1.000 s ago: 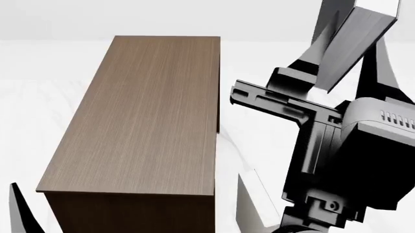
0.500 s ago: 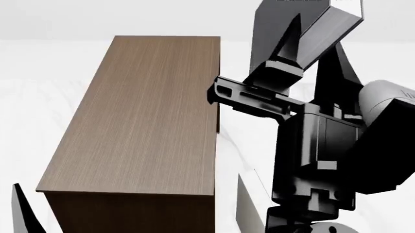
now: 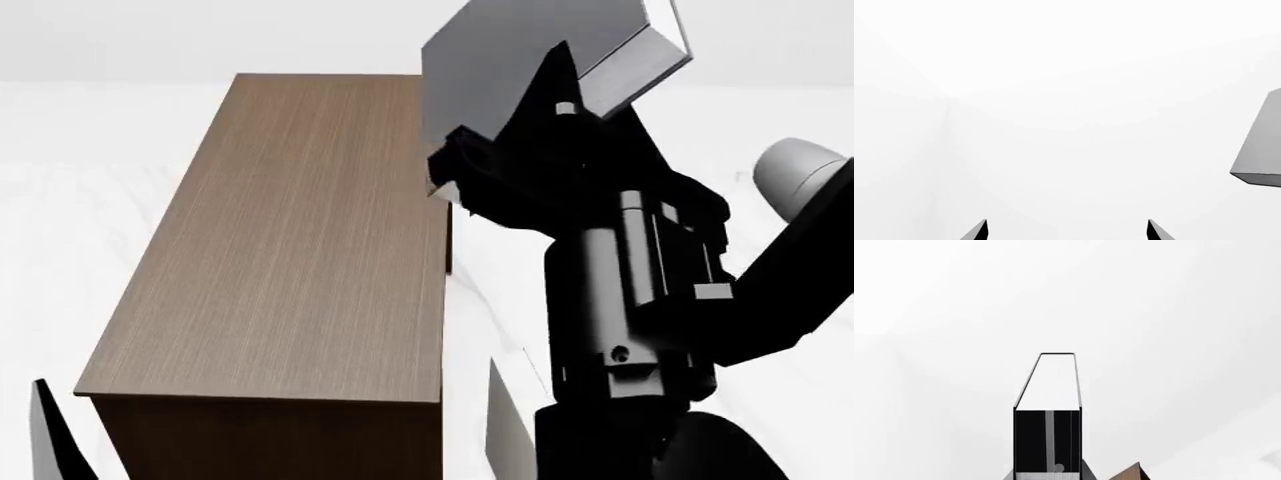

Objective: Pick up the book in the middle and place it on the cabinet shelf.

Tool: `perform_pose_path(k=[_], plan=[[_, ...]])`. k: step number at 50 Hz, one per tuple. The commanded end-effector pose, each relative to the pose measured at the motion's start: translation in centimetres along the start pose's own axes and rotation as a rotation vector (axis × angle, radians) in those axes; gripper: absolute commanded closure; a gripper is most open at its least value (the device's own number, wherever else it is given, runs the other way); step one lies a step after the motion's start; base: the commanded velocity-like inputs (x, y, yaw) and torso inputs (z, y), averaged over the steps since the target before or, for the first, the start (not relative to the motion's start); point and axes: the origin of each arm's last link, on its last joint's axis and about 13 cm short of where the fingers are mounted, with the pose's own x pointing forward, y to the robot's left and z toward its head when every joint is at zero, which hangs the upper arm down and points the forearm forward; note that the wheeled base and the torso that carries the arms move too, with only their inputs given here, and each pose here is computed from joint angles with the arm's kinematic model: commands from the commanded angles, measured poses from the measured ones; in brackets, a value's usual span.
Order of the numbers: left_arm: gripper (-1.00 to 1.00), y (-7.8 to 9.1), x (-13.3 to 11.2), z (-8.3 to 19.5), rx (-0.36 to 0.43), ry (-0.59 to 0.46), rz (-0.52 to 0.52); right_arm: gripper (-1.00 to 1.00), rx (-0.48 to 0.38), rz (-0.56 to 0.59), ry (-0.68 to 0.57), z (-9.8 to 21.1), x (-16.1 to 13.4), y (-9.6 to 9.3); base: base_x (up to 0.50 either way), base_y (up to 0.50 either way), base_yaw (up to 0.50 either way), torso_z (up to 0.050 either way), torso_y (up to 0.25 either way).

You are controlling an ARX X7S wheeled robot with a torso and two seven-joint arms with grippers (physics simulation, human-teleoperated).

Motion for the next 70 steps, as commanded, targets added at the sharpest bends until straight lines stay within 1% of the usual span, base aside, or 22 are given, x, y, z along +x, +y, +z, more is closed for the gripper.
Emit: perform_pose_path(k=[1,3,4,8,9,10,18,21,24,34,40,49,58,70], plan=[[-1.0,0.1,0.2,-0.1,0.004,-0.002,0.007,1.0,0.172,0.067,0.055,0.6,0.6,0.3,0.0,0.0,0.0,0.0,0.0],[-1.0,0.1,0.2,-0.1,0.005,-0.002,0.007,1.0,0.187,0.071,0.073,0.6,0.7,0.3,0.0,0.0,0.0,0.0,0.005],[-1.0,0.1,0.2,-0.1,0.004,-0.001,0.006,1.0,0.216,0.078,0.107,0.5,0.7,0.4,0.0,0.0,0.0,0.0,0.0],[-1.0,0.1,0.2,0.0,0.004,-0.001,0.005,1.0,0.272,0.095,0.166,0.3,0.8,0.5,0.0,0.0,0.0,0.0,0.0],[-1.0,0.1,0.2,0.0,0.004,-0.001,0.005,1.0,0.298,0.116,0.193,0.2,0.7,0.6,0.0,0.0,0.0,0.0,0.0],[-1.0,0.1,0.2,0.0,0.004,-0.001,0.005,1.0,0.301,0.11,0.201,0.1,0.7,0.7,0.0,0.0,0.0,0.0,0.01],[-1.0,0.1,0.1,-0.1,0.004,0.0,0.003,1.0,0.309,0.153,0.214,0.0,0.4,1.3,0.0,0.0,0.0,0.0,0.001],[-1.0,0.1,0.1,-0.1,0.004,0.001,0.002,1.0,0.338,0.171,0.231,0.1,0.3,1.5,0.0,0.0,0.0,0.0,0.0],[-1.0,0.1,0.1,-0.1,0.004,0.001,0.002,1.0,0.394,0.187,0.25,0.2,0.4,1.8,0.0,0.0,0.0,0.0,0.003],[-1.0,0.1,0.1,-0.2,0.003,0.002,0.001,1.0,0.469,0.233,0.259,0.8,-0.1,2.9,0.0,0.0,0.0,0.001,0.001],[-1.0,0.1,0.0,-0.2,0.002,0.003,0.0,1.0,0.475,0.242,0.271,0.6,0.0,3.3,0.0,0.0,0.0,0.0,0.002],[-1.0,0.1,-0.1,-0.2,0.002,0.004,-0.002,1.0,0.468,0.212,0.29,-0.3,0.7,2.9,0.0,0.0,0.0,0.0,0.001],[-1.0,0.0,-0.1,-0.2,0.001,0.005,-0.004,1.0,0.455,0.196,0.29,-0.9,1.5,2.9,0.0,0.0,0.0,0.0,0.001],[-1.0,0.1,-0.1,-0.2,0.0,0.005,-0.002,1.0,0.454,0.219,0.303,-1.4,2.3,3.9,0.0,0.0,0.0,0.001,0.002]])
